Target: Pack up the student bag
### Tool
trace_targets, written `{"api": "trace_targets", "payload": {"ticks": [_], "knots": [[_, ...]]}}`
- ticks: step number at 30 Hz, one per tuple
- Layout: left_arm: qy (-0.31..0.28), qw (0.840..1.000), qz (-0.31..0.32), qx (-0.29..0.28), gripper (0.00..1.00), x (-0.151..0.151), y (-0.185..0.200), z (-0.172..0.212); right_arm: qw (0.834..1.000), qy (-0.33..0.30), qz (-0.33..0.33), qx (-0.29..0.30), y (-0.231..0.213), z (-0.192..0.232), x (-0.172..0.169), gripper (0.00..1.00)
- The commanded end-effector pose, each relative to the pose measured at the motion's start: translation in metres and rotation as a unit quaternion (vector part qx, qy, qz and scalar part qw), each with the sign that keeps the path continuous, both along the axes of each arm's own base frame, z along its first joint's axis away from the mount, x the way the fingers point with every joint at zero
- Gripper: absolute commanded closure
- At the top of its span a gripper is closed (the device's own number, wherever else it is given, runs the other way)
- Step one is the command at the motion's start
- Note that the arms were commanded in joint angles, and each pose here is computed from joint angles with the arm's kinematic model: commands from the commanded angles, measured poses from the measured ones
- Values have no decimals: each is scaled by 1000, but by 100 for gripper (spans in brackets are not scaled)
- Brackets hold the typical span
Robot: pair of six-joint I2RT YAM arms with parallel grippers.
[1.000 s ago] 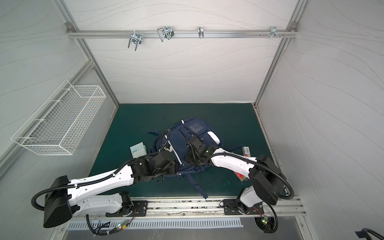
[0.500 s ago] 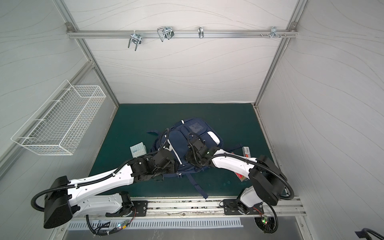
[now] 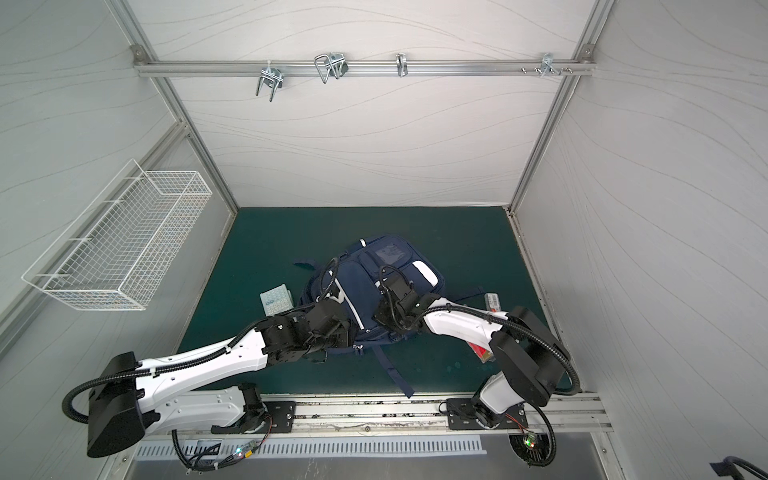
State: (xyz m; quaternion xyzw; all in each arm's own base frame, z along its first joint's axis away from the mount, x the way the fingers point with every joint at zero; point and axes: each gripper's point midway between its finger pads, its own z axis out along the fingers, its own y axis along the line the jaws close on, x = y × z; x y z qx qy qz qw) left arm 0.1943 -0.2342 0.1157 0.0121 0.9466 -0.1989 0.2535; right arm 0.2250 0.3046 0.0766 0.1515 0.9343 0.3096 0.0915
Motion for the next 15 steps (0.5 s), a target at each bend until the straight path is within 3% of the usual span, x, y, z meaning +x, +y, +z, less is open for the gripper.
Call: {"api": "trace_targets", "payload": {"ticks": [1, 5, 15], "knots": [[-22, 999, -13, -19, 47, 7, -10, 16, 998, -49, 25, 23, 9, 40, 13, 100], [-42, 998, -17, -36, 45, 12, -15, 28, 993, -91, 42, 60, 14, 93, 13, 100], [-74, 995, 0, -61, 43, 22, -23, 39, 988, -127, 19, 91, 12, 128, 7, 100]]}}
